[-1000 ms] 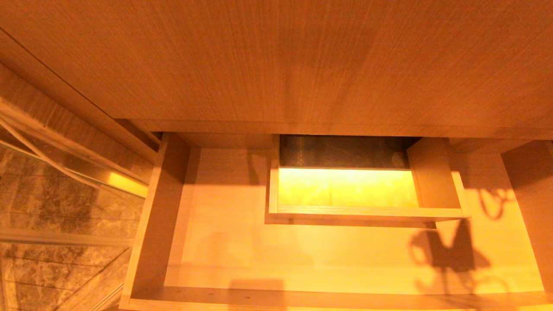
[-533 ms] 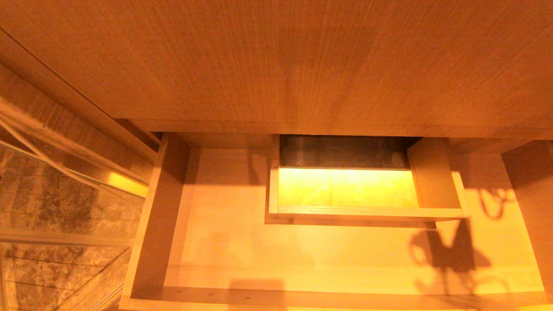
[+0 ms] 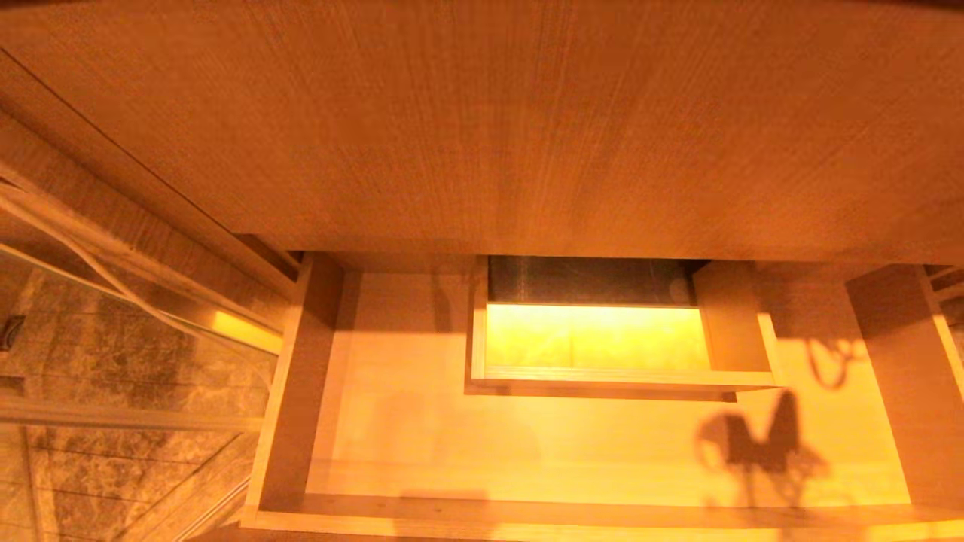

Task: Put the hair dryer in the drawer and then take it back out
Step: Pick up the hairdryer

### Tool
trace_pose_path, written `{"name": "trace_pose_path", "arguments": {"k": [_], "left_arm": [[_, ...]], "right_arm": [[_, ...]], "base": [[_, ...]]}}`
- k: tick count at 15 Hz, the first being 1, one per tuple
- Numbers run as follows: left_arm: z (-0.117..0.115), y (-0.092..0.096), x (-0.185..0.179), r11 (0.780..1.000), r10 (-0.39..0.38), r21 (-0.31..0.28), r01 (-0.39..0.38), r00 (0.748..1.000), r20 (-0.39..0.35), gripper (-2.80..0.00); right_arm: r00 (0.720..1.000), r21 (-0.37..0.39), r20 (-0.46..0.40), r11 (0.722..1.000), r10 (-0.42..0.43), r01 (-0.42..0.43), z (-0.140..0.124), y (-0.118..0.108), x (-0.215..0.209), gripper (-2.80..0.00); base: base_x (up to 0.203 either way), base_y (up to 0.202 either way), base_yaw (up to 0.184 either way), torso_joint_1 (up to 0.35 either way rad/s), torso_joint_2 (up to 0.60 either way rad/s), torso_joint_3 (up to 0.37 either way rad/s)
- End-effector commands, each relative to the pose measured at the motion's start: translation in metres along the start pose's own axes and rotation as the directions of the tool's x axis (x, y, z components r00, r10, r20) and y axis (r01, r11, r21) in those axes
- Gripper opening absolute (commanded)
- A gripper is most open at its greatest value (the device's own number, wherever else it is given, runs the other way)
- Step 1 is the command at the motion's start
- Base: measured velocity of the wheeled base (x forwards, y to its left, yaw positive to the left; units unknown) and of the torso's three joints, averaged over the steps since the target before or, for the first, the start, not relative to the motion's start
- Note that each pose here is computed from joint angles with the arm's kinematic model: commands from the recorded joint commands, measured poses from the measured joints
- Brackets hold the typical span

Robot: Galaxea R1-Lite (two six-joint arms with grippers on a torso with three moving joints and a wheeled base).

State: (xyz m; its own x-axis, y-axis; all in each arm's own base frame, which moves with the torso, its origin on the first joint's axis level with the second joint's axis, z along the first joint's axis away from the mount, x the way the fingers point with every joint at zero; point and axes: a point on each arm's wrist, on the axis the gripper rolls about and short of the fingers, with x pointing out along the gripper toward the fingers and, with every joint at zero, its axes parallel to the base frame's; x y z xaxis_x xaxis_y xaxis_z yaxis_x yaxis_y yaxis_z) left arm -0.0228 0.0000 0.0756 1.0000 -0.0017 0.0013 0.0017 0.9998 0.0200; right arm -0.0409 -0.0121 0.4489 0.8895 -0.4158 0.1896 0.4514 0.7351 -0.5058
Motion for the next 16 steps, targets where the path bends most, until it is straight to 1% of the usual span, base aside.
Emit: {"name": "trace_pose_path", "arguments": {"k": [1, 8, 9, 13, 16], "left_arm": [[0.0, 0.0, 0.0, 1.0, 0.0, 0.0, 0.0, 1.0, -0.001, -2.8], [0.0, 0.0, 0.0, 1.0, 0.0, 0.0, 0.0, 1.0, -0.001, -2.8], [0.0, 0.0, 0.0, 1.0, 0.0, 0.0, 0.0, 1.0, -0.001, -2.8], [0.0, 0.0, 0.0, 1.0, 0.0, 0.0, 0.0, 1.0, -0.001, -2.8], [0.0, 0.0, 0.0, 1.0, 0.0, 0.0, 0.0, 1.0, -0.001, -2.8]], "right_arm": [[1.0, -0.004, -0.002, 1.0, -0.001, 0.001, -0.001, 0.0, -0.001, -2.8], [1.0, -0.007, -0.002, 1.0, -0.001, 0.001, -0.002, -0.001, -0.003, -2.8], [1.0, -0.01, -0.005, 1.0, 0.002, -0.002, -0.002, 0.0, -0.002, -2.8], [1.0, -0.04, -0.017, 0.999, -0.004, 0.004, 0.004, 0.004, 0.012, -2.8], [1.0, -0.086, 0.003, 0.996, -0.028, 0.028, 0.018, 0.009, 0.037, -2.8]], "base": [[0.0, 0.0, 0.0, 0.1, -0.46, -0.359], [0.0, 0.0, 0.0, 0.138, -0.47, -0.34], [0.0, 0.0, 0.0, 0.095, -0.3, -0.2], [0.0, 0.0, 0.0, 0.031, -0.09, -0.063], [0.0, 0.0, 0.0, 0.0, 0.0, 0.0]]}}
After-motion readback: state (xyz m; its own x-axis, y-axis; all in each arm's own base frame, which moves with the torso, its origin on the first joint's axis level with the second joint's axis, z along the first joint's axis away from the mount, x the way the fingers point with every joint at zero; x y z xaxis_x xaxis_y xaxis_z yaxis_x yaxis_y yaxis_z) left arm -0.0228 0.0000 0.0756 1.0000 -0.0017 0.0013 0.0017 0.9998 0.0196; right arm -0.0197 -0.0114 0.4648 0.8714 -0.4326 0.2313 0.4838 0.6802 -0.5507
